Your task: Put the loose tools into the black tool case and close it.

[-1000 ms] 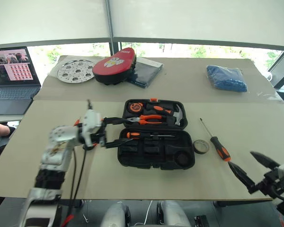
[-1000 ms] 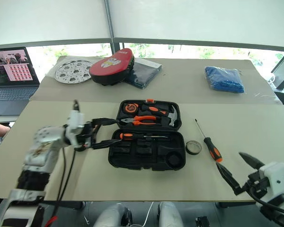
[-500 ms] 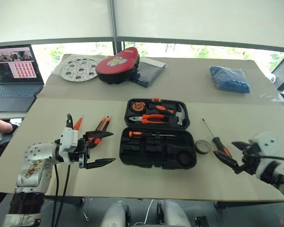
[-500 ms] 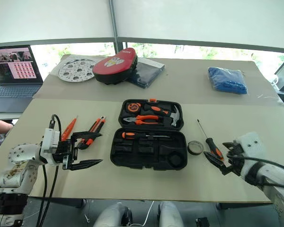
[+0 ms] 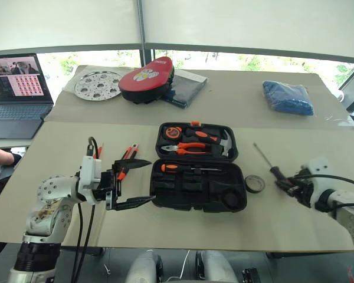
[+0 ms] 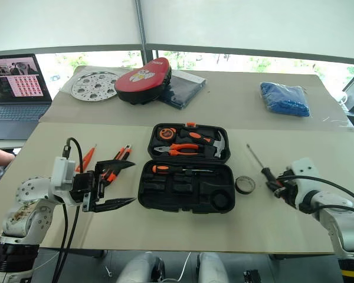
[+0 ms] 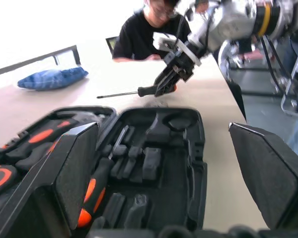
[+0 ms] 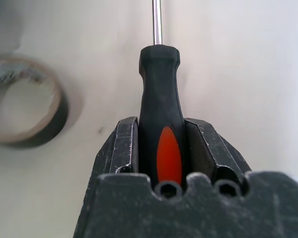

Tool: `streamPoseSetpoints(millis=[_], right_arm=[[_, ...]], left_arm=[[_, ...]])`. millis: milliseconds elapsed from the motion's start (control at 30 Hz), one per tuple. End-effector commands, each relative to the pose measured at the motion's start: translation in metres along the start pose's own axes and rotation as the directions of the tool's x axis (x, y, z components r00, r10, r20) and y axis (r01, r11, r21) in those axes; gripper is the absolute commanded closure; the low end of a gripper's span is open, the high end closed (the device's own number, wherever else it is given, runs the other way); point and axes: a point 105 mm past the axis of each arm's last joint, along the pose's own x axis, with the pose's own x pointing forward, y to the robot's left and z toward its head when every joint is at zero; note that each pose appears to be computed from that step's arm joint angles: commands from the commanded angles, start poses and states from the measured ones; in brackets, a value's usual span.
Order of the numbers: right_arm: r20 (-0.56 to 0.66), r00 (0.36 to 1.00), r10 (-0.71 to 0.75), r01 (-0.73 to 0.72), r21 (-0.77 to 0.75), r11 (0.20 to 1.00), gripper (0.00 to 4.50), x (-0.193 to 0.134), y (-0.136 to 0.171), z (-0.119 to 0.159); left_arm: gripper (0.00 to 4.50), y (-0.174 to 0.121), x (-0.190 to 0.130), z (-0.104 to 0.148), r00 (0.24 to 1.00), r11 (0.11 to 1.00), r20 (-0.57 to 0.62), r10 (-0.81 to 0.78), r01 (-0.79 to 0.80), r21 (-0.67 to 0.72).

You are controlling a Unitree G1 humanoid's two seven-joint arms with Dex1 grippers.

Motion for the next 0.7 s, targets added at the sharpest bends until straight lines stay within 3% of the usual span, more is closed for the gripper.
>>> streamPoseSetpoints(millis=[33, 167, 267, 367, 433, 600, 700], right_arm=[[0.259, 0.960, 0.107, -0.046, -0.232, 0.972, 3.46, -0.011, 0.000, 0.061], [0.272, 0.806, 0.526, -0.376, -0.452, 0.809, 3.46, -0.007, 0.060, 0.102], [0.102, 0.727, 0.679, -0.527, -0.550, 0.648, 3.46, 0.008, 0.095, 0.102], [-0.051, 0.694, 0.719, -0.589, -0.614, 0.525, 3.46, 0.022, 0.116, 0.093], [-0.121, 0.687, 0.717, -0.615, -0.622, 0.484, 3.46, 0.029, 0.121, 0.088], [-0.182, 0.709, 0.682, -0.610, -0.644, 0.462, 3.46, 0.048, 0.124, 0.088], [-0.208, 0.691, 0.692, -0.626, -0.651, 0.430, 3.46, 0.052, 0.131, 0.085]], left_arm=[[0.00, 0.003, 0.001, 0.013, 0.997, 0.999, 0.055, 0.047, -0.046, -0.018], [0.00, 0.002, -0.015, -0.001, 0.995, 0.995, -0.010, 0.095, -0.095, -0.042], [0.00, 0.001, -0.030, -0.016, 0.988, 0.991, -0.094, 0.126, -0.128, -0.022], [0.00, -0.013, -0.040, -0.028, 0.981, 0.994, -0.166, 0.103, -0.105, -0.004], [0.00, -0.016, -0.041, -0.029, 0.978, 0.992, -0.164, 0.125, -0.128, -0.007], [0.00, -0.019, -0.039, -0.026, 0.976, 0.986, -0.148, 0.162, -0.165, -0.012], [0.00, -0.022, -0.036, -0.025, 0.976, 0.986, -0.145, 0.162, -0.166, -0.011]])
